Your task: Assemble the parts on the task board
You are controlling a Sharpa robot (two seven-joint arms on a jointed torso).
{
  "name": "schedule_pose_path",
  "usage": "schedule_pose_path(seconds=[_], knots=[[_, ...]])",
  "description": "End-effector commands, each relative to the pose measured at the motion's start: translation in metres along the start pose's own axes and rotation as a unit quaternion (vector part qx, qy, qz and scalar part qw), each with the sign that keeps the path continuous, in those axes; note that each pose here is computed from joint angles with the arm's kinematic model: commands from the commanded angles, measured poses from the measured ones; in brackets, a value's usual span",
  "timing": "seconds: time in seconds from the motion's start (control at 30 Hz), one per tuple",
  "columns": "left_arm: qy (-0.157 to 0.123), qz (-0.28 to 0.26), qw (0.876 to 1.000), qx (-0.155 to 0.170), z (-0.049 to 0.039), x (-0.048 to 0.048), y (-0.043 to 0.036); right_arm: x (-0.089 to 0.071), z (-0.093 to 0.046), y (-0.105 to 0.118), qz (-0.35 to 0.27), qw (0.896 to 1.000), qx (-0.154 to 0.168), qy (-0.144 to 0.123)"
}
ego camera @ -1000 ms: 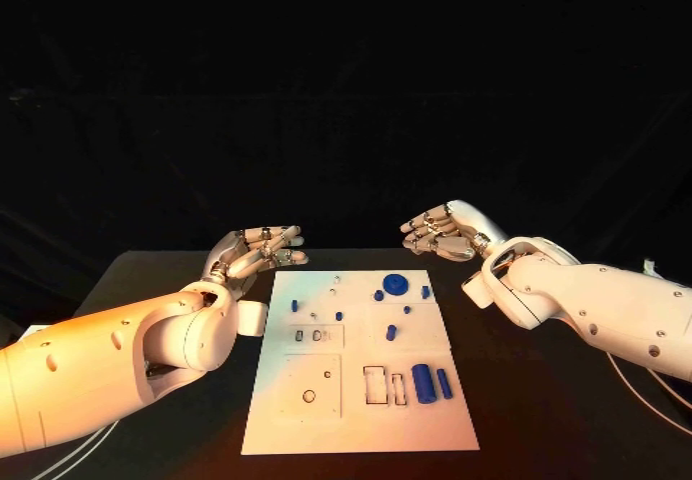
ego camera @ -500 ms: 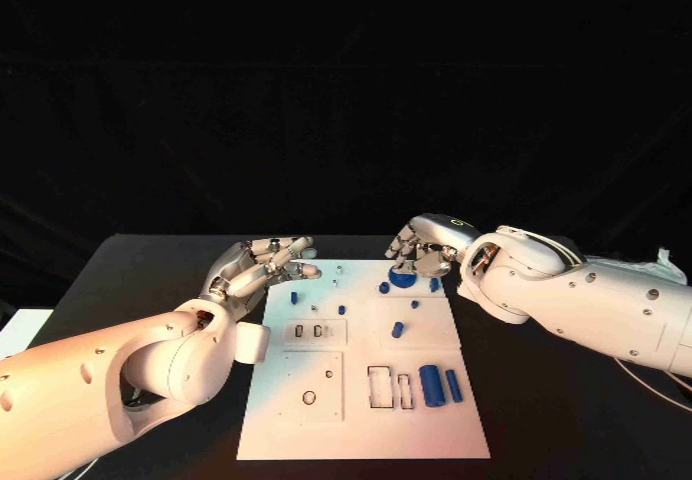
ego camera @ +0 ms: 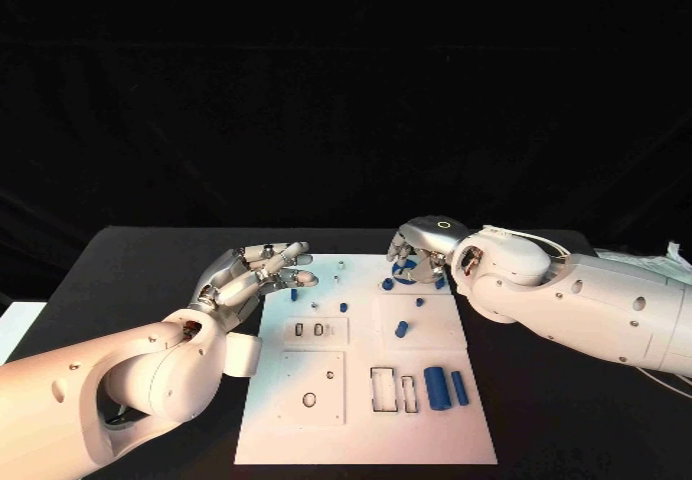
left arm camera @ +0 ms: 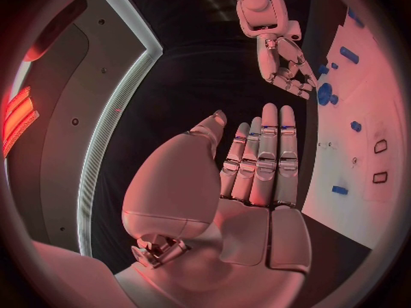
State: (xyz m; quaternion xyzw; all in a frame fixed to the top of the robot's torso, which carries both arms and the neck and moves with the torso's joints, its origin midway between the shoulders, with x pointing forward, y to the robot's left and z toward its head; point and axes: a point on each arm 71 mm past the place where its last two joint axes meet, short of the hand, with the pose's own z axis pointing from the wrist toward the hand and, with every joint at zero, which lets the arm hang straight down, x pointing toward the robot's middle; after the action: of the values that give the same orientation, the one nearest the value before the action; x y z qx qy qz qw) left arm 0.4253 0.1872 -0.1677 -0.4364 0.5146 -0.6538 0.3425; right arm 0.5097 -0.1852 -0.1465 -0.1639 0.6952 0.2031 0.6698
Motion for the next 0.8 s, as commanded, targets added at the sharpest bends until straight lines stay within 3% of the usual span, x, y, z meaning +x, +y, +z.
schedule_pose_path(seconds=[0.03,0.3,0.8], knots=[[0.014,-0.012,1.0,0.0,-0.0008,0.0037,-0.0021,0.0021,0.0004,0.0021,-0.036,0.999,0.005,0.021],[0.012,-0.026,1.0,-0.003,-0.0013,0.0037,-0.0027,0.0051,0.0012,0.0048,-0.038,0.998,0.002,0.044],[0.01,-0.028,1.0,-0.006,-0.002,0.0022,-0.0036,0.0078,0.0039,0.0066,-0.043,0.997,0.001,0.059]])
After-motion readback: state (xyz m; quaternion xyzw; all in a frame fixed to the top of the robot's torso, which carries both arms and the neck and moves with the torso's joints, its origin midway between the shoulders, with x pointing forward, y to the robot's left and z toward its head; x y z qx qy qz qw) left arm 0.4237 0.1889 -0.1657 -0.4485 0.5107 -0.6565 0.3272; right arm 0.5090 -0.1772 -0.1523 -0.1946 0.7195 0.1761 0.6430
